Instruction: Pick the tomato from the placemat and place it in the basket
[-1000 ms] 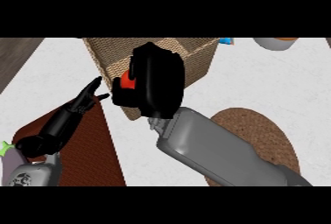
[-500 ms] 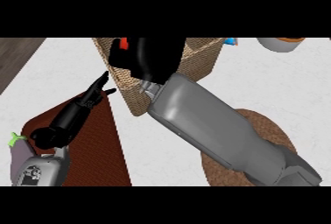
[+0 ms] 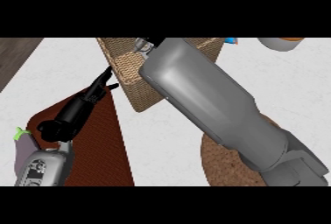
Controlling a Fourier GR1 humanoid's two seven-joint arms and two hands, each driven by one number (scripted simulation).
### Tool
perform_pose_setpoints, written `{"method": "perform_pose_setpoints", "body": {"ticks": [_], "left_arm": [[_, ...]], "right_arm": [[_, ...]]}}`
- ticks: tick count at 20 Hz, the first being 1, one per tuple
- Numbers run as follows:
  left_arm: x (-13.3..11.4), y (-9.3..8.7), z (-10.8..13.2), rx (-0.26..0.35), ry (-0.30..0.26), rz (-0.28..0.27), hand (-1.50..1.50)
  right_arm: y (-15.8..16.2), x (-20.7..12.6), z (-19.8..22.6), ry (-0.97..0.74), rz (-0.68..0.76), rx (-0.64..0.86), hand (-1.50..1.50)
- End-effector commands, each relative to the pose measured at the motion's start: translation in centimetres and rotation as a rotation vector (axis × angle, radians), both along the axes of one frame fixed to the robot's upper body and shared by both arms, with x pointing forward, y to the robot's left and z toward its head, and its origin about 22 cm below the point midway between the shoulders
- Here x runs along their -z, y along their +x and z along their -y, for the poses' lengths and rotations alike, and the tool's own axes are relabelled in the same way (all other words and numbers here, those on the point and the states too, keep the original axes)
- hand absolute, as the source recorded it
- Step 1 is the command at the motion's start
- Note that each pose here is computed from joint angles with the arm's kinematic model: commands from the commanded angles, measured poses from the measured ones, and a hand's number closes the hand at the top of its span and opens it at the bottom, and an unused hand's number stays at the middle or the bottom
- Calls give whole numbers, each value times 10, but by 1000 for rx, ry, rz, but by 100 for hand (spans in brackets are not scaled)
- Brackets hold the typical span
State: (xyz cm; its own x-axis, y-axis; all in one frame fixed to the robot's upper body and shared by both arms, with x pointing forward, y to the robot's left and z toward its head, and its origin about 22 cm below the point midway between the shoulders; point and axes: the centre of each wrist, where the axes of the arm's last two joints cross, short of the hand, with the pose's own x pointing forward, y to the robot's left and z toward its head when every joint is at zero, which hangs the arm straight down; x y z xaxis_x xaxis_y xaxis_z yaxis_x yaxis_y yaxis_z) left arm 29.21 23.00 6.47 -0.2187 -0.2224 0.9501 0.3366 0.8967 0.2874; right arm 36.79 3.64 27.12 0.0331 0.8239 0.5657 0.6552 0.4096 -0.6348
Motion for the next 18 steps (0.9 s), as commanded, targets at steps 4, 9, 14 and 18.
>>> {"method": "perform_pose_setpoints", "body": {"ticks": [4,9,14,18], "left_arm": [[-1,4,-7,-40,4,10,0],[-8,8,-2,-36,6,5,0],[-14,18,5,-38,9,15,0],[-9,16,2,-39,-4,11,0]], "right_arm": [[20,-16,1,209,-1,242,150],[36,-12,11,241,-33,302,150],[45,-2,18,281,-71,318,150],[51,14,23,270,-62,337,150]]}}
